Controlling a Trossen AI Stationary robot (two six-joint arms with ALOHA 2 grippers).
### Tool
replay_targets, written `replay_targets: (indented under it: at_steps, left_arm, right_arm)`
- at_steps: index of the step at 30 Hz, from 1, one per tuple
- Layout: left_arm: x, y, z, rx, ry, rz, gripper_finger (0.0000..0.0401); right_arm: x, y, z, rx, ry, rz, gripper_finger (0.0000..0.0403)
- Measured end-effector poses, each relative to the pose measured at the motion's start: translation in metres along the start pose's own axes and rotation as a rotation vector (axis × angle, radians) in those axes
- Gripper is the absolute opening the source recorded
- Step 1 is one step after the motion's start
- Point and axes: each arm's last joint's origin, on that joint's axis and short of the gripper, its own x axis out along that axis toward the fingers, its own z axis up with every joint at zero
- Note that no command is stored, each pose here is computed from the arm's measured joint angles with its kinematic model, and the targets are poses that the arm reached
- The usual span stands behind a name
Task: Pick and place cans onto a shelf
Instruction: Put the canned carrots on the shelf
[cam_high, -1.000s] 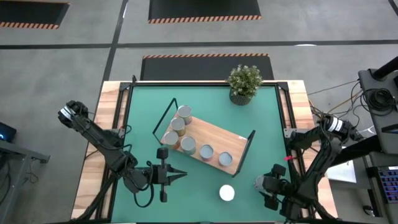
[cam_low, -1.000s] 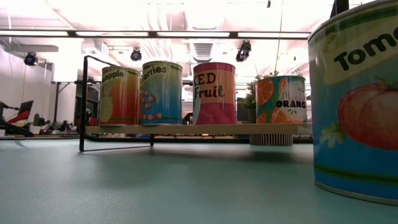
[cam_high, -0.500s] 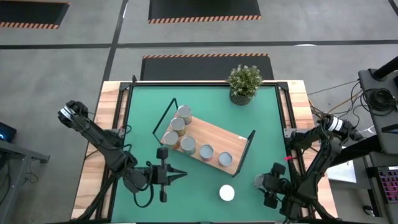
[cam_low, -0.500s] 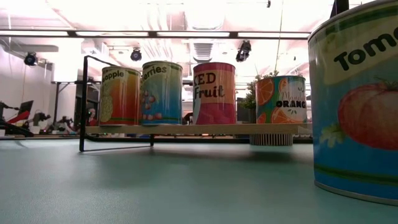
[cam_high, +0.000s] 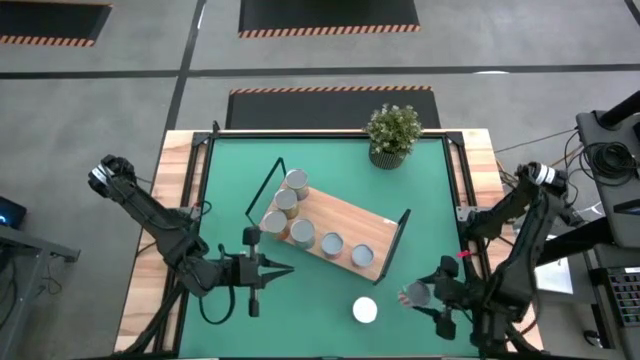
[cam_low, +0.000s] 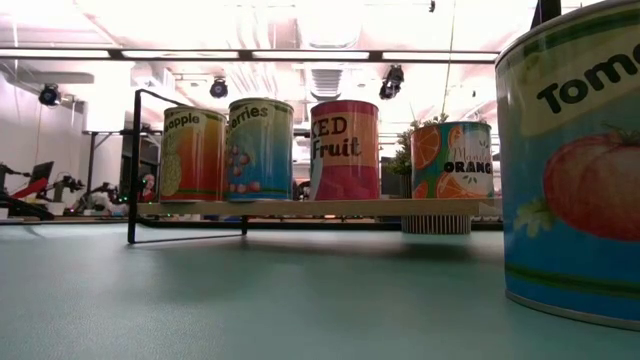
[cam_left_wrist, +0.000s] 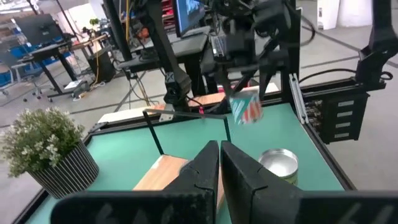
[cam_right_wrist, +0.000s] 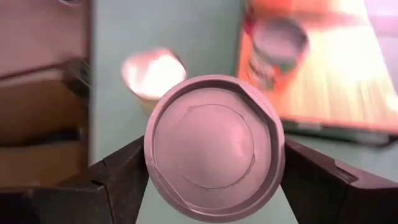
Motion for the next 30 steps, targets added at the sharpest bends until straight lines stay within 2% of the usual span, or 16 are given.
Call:
replay_targets:
  at_steps: [5, 8, 12, 17, 22, 26, 30]
  left_arm:
    - [-0.004, 0.004, 0.004, 0.018, -0.011, 0.001, 0.0]
    - [-0.004, 0.004, 0.004, 0.043, -0.011, 0.001, 0.0]
    - [-0.004, 0.004, 0.003, 0.074, -0.01, 0.002, 0.0]
    - [-0.007, 0.007, 0.003, 0.128, 0.002, 0.002, 0.0]
    - [-0.015, 0.016, 0.006, 0.135, 0.017, 0.001, 0.0]
    - [-0.021, 0.022, 0.008, 0.112, 0.015, 0.001, 0.0]
    - [-0.024, 0.024, 0.005, 0.109, 0.041, 0.0, 0.0]
  right_arm:
    - [-0.028, 0.007, 0.035, -0.087, -0.17, 0.069, 0.029]
    - [-0.036, 0.01, 0.061, -0.123, -0.268, 0.036, 0.0291]
    - [-0.036, 0.008, 0.104, -0.125, -0.307, -0.018, 0.0292]
    - [-0.016, -0.012, 0.157, -0.123, -0.216, -0.027, 0.0292]
    - [0.015, -0.051, 0.201, -0.055, -0.123, -0.049, 0.0291]
    - [0.038, -0.088, 0.223, 0.045, -0.068, -0.09, 0.0289]
    - [0.055, -0.12, 0.229, 0.11, 0.03, -0.138, 0.0292]
